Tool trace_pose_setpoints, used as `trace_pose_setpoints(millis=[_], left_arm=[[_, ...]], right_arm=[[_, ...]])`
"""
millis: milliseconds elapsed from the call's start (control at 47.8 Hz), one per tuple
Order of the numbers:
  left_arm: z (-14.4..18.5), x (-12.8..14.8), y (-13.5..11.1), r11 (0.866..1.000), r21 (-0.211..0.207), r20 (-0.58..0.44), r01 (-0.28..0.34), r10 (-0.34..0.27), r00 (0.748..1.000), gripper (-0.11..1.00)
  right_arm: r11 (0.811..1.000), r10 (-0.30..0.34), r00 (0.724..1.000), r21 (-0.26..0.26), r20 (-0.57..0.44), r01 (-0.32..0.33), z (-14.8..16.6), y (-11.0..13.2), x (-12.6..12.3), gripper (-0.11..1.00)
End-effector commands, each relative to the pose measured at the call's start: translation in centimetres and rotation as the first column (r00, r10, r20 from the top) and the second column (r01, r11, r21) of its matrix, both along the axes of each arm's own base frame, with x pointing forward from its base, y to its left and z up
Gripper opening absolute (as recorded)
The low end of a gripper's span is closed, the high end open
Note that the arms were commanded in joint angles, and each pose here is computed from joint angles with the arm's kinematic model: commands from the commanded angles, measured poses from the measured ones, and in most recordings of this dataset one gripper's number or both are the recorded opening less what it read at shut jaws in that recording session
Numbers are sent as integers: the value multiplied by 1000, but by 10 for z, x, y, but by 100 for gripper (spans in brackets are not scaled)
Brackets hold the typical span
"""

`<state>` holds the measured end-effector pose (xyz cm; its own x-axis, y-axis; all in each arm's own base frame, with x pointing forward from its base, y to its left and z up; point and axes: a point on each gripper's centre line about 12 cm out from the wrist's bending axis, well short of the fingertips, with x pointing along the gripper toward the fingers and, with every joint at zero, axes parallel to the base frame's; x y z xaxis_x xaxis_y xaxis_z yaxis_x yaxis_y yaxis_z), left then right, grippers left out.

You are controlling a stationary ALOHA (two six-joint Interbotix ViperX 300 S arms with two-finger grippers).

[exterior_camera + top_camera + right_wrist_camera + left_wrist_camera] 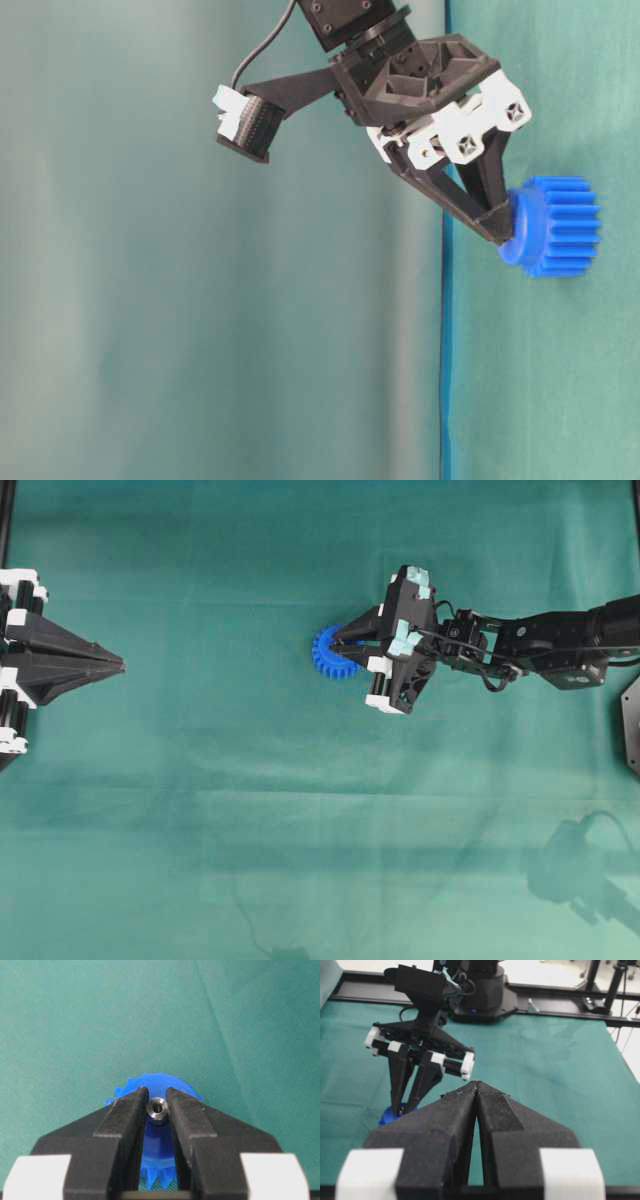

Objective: Insert the shaft placed at a random location into the center hole of the small gear at another random location.
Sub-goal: 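Lower the shaft into the gear's center hole with the right gripper, then open the right gripper to release the inserted shaft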

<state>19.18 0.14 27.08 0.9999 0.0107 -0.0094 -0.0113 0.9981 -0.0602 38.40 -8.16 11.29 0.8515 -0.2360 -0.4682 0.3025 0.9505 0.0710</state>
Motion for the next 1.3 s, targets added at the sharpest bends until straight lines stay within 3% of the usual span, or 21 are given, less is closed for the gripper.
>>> trace_pose_setpoints(millis=[0, 523, 690, 773, 1275], left_arm=[[3, 2, 0, 1000, -1, 8, -2, 2, 1000, 0], [2, 1, 0, 1000, -2, -3, -1, 1, 1000, 0], [2, 1, 0, 1000, -2, -3, -1, 1, 1000, 0], [3, 1, 0, 1000, -2, -2, -1, 1, 1000, 0], [4, 0, 0, 1000, -2, 3, -1, 1, 1000, 0]], right_arm=[[1000, -4, 1000, -4, 27, 4, 8, -1, 3, 15], [1000, -9, 1000, 5, 30, 9, 9, -1, 3, 18], [1000, -9, 999, 7, 37, 9, 11, -1, 4, 60], [1000, -9, 999, 6, 41, 9, 13, -1, 3, 71], [1000, 14, 993, -15, 115, -12, 72, 2, -5, 69]])
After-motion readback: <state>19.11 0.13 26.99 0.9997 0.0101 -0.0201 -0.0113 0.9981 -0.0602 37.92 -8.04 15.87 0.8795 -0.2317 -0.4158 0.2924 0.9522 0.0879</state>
